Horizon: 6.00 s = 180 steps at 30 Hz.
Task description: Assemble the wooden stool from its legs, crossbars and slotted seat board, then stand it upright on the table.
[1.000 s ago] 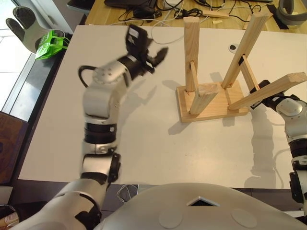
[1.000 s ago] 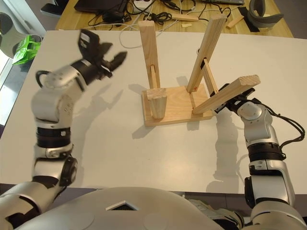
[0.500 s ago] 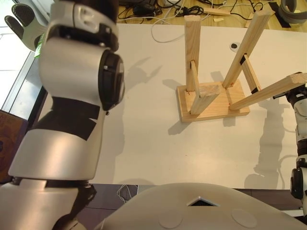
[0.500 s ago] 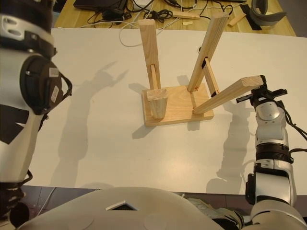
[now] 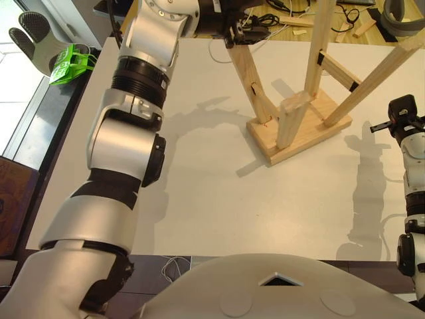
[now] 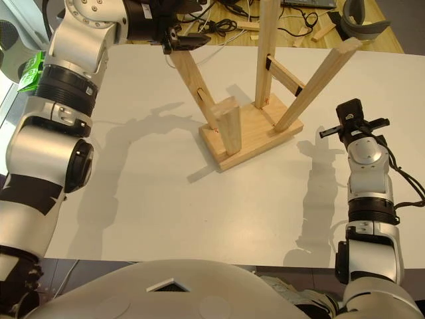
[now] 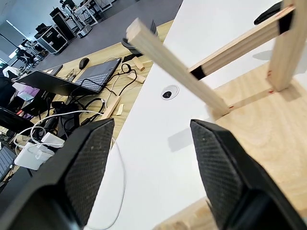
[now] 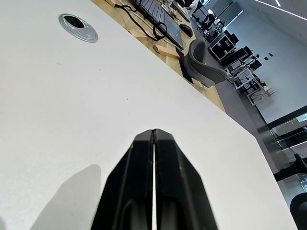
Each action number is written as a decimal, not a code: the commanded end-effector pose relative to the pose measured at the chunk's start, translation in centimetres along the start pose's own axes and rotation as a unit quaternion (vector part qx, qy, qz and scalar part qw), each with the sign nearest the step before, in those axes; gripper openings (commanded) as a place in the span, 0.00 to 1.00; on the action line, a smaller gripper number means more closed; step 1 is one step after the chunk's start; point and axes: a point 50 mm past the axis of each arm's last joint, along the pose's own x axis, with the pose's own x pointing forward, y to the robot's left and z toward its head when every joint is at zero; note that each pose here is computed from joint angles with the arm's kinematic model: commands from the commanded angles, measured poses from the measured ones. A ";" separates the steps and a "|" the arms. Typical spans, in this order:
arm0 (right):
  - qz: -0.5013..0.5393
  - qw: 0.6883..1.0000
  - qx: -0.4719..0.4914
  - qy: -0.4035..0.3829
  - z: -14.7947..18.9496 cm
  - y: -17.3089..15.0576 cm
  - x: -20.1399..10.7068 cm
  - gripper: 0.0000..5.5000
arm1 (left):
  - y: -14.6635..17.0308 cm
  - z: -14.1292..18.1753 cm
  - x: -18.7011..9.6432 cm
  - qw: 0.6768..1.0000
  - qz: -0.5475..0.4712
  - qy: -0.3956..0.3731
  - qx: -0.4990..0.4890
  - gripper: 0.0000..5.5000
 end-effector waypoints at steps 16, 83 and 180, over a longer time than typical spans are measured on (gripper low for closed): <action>-0.001 1.000 -0.005 0.002 -0.2 0.4 -0.1 0.00 | -1.1 16.3 -4.5 0.946 0.047 -0.316 0.061 0.53; 0.140 0.964 0.199 -0.109 8.2 -3.1 5.2 0.00 | -7.4 -1.3 -7.2 0.987 0.013 -0.089 -0.131 0.53; 0.255 0.923 0.245 -0.150 6.5 -1.4 0.6 0.00 | 6.5 7.7 -0.4 0.930 0.304 -0.121 -0.169 0.53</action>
